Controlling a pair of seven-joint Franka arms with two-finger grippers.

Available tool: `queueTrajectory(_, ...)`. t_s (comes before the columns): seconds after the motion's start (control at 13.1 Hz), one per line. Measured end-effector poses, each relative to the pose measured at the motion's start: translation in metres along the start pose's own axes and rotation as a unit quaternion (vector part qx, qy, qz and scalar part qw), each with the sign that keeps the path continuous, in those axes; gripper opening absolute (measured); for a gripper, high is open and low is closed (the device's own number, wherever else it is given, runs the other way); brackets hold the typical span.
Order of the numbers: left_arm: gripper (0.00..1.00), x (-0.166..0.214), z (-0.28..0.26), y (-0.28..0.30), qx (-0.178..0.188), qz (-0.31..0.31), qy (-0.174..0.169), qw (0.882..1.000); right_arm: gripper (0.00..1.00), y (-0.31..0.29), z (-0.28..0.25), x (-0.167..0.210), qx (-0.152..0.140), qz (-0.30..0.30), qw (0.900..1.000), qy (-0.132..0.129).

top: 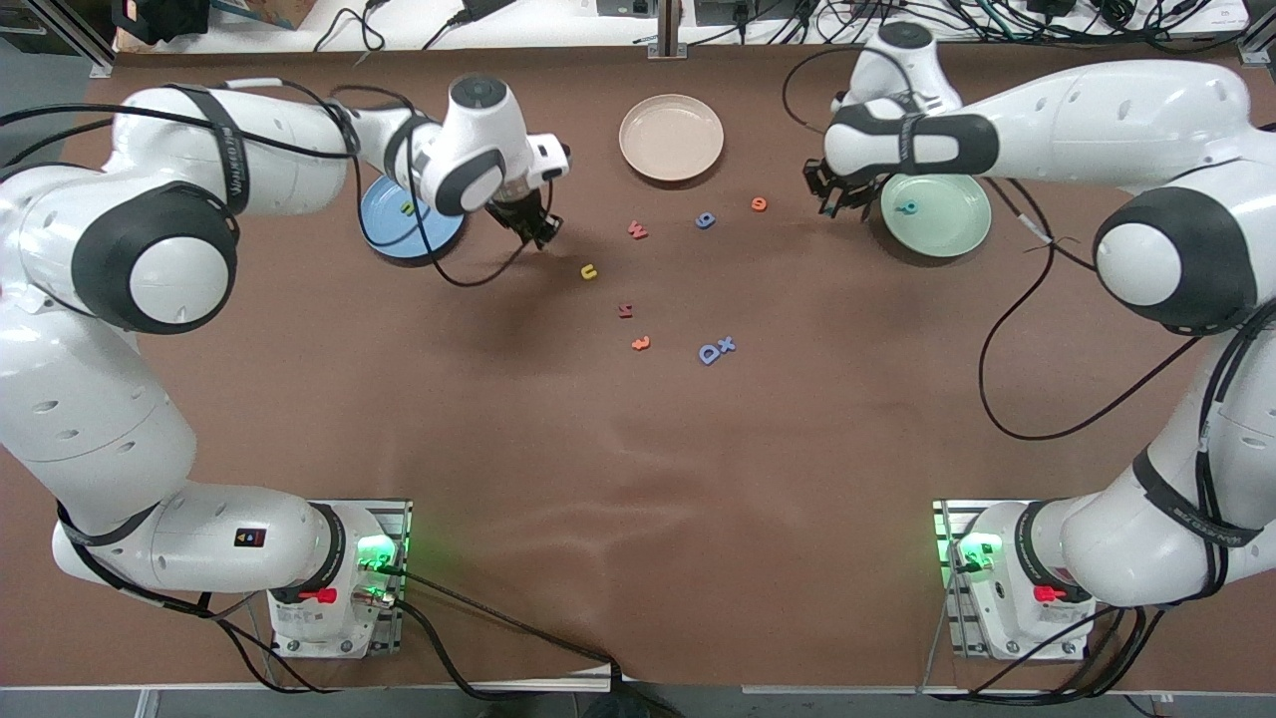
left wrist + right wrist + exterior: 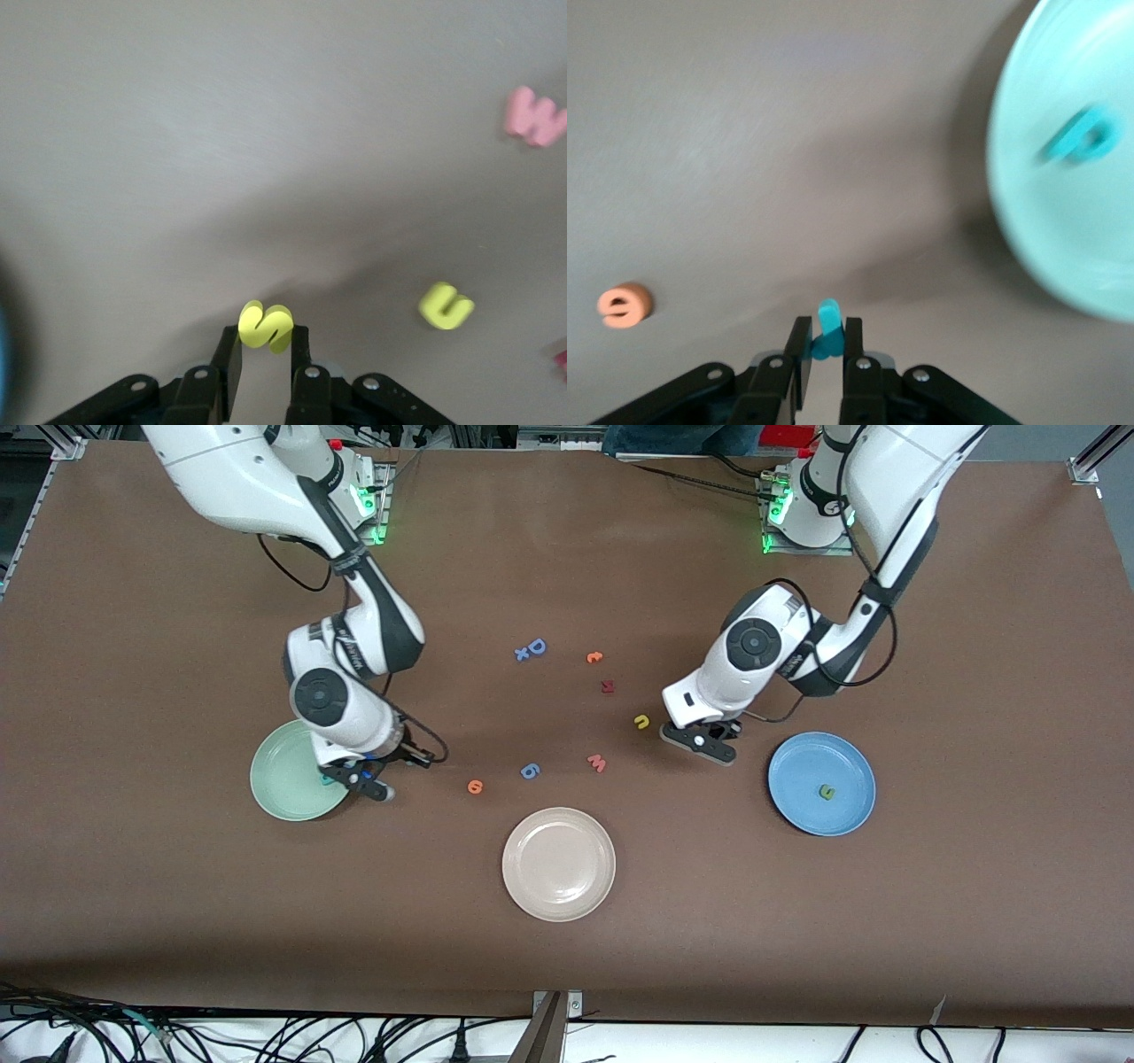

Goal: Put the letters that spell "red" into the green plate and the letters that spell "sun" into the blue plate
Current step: 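Place the s and j on the blue and green plates with both grippers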

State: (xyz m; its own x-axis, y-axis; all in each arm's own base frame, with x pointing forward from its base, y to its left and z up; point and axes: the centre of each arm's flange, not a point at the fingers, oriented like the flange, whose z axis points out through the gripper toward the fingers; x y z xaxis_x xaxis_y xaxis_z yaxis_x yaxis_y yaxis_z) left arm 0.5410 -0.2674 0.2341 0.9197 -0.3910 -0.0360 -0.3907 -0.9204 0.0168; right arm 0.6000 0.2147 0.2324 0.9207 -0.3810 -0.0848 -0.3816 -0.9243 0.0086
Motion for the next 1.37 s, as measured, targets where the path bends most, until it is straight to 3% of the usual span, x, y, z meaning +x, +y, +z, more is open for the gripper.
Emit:
queueTrajectory(0.23,0.26,0.012,-0.026,-0.085,0.008,0.045,0.000,0.999,0.18,0.042,-0.006,0.030,-0.009,-0.039,0.999,-0.008)
queueTrajectory(0.46,0.26,-0.003,-0.023,-0.179,0.003,0.084,-0.004,0.996,0.18,0.075,-0.005,0.049,-0.022,-0.063,0.998,-0.017)
queueTrajectory(0.61,0.26,-0.012,-0.013,-0.207,-0.004,0.093,-0.010,0.996,0.18,0.102,-0.007,0.066,-0.028,-0.083,0.996,-0.017)
queueTrajectory(0.69,0.33,-0.014,-0.007,-0.212,-0.008,0.095,-0.013,0.995,0.19,0.114,-0.007,0.073,-0.029,-0.088,0.996,-0.017)
queueTrajectory(0.76,0.43,-0.015,-0.003,-0.212,-0.011,0.096,-0.016,0.995,0.23,0.120,-0.007,0.076,-0.030,-0.089,0.995,-0.017)
queueTrajectory(1.14,0.96,-0.011,-0.004,-0.198,-0.020,0.109,-0.012,0.994,0.78,0.089,-0.018,0.059,-0.027,-0.087,0.996,-0.007)
queueTrajectory(1.3,1.00,-0.003,-0.010,-0.174,-0.028,0.126,-0.005,0.992,0.99,0.063,-0.019,0.042,-0.027,-0.063,0.998,-0.003)
queueTrajectory(1.37,1.00,0.000,-0.014,-0.159,-0.032,0.134,0.000,0.990,1.00,0.050,-0.020,0.035,-0.026,-0.053,0.998,0.000)
